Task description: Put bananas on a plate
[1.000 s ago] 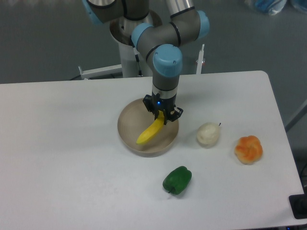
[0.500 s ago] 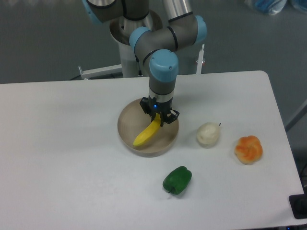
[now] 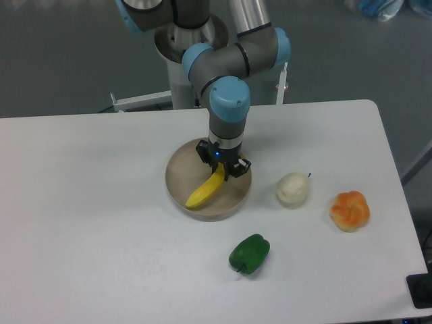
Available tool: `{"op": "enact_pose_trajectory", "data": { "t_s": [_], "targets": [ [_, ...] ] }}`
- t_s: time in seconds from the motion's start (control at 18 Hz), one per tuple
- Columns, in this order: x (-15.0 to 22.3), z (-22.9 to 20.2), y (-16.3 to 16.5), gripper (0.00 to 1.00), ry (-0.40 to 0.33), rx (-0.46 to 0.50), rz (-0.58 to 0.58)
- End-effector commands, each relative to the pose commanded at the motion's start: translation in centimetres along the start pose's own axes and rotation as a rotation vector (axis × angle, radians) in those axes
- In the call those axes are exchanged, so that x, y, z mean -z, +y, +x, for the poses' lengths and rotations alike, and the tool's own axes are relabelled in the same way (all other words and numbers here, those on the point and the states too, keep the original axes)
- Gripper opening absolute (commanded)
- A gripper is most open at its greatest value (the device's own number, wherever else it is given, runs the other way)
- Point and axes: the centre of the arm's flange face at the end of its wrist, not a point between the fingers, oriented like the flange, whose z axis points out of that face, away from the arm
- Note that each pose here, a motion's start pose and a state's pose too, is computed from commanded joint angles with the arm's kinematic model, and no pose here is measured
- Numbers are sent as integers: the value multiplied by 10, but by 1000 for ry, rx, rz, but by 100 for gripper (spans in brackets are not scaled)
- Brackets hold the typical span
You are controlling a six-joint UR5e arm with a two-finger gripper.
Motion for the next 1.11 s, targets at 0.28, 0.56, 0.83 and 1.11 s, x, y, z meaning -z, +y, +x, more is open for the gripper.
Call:
{"op": "enact_pose_trajectory", "data": {
  "t_s": [0.28,0.56,0.83,1.11],
  "targets": [
    [-1,0,1,27,1,2,-1],
    [6,-4,-2,72,-13,-1,9],
    [28,-16,-11,100,-55,7,39],
    [88,-54,-39,100,-165,9,120]
  ]
}}
